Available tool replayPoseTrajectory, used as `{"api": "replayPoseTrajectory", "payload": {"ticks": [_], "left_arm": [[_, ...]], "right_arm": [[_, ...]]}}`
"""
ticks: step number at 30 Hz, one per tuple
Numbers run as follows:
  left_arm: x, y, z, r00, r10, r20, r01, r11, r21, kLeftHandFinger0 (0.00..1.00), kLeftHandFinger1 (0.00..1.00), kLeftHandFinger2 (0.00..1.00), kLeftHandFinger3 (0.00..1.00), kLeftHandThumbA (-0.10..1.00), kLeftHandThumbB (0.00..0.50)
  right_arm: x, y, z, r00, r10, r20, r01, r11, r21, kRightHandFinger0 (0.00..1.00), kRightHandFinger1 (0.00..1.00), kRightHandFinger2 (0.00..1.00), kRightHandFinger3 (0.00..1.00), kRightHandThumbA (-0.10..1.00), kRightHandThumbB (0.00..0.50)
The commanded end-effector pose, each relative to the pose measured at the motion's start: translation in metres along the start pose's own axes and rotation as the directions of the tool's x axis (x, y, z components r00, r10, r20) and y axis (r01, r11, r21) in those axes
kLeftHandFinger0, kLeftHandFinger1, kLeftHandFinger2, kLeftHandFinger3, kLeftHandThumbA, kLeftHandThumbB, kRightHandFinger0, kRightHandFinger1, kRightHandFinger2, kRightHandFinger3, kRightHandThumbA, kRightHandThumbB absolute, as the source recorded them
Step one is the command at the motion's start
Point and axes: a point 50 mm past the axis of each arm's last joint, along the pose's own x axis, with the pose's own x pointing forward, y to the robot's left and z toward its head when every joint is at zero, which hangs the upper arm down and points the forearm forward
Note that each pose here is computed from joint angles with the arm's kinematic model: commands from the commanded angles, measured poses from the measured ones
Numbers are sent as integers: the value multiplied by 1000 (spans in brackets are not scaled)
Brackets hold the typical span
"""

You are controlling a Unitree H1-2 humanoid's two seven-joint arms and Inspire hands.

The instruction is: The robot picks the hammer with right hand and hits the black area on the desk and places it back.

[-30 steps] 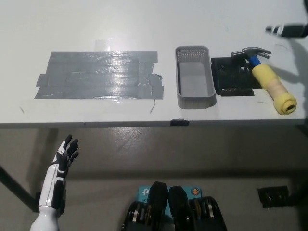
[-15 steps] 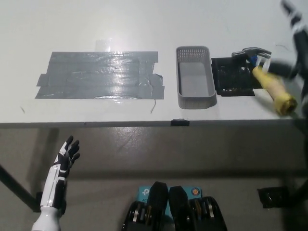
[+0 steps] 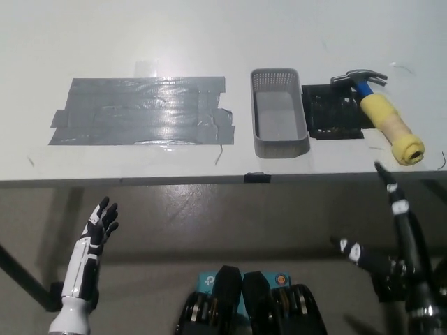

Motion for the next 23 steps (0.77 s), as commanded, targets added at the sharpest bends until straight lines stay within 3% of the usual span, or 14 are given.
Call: {"api": "replayPoseTrajectory", "payload": {"ticks": [1, 2, 3, 5, 7, 10, 23], "left_arm": [[-7, -2, 7, 997, -15, 76, 14, 1000, 15, 1000, 1000, 1000, 1000, 1000, 53], [-9, -3, 7, 997, -14, 71, 12, 1000, 16, 1000, 1000, 1000, 1000, 1000, 56], [-11, -4, 8, 998, -12, 68, 12, 1000, 13, 1000, 1000, 1000, 1000, 1000, 47], [-11, -3, 6, 997, -9, 72, 8, 1000, 11, 1000, 1000, 1000, 1000, 1000, 46], [-10, -3, 7, 997, -8, 73, 8, 1000, 4, 1000, 1000, 1000, 1000, 1000, 51], [-10, -3, 6, 997, -11, 76, 10, 1000, 6, 1000, 1000, 1000, 1000, 1000, 49], [-10, -4, 2, 999, -37, 36, 35, 998, 44, 1000, 1000, 1000, 1000, 1000, 50]], "right_arm": [[-5, 9, -14, 978, -155, 143, 149, 988, 51, 1000, 1000, 1000, 1000, 1000, 251], [-5, 12, -21, 982, -151, 118, 145, 988, 57, 1000, 1000, 1000, 1000, 1000, 245], [-6, 17, -34, 990, -130, 49, 126, 988, 87, 1000, 1000, 1000, 1000, 1000, 292], [-5, 17, -39, 994, -110, 0, 109, 987, 117, 1000, 1000, 1000, 1000, 1000, 274], [-2, 15, -42, 995, -98, 7, 96, 986, 139, 1000, 1000, 1000, 1000, 1000, 218], [-3, 14, -48, 997, -81, 0, 80, 983, 162, 1000, 1000, 1000, 1000, 1000, 197], [-14, 22, -49, 1000, -15, -10, 17, 971, 240, 1000, 1000, 1000, 1000, 1000, 200]]}}
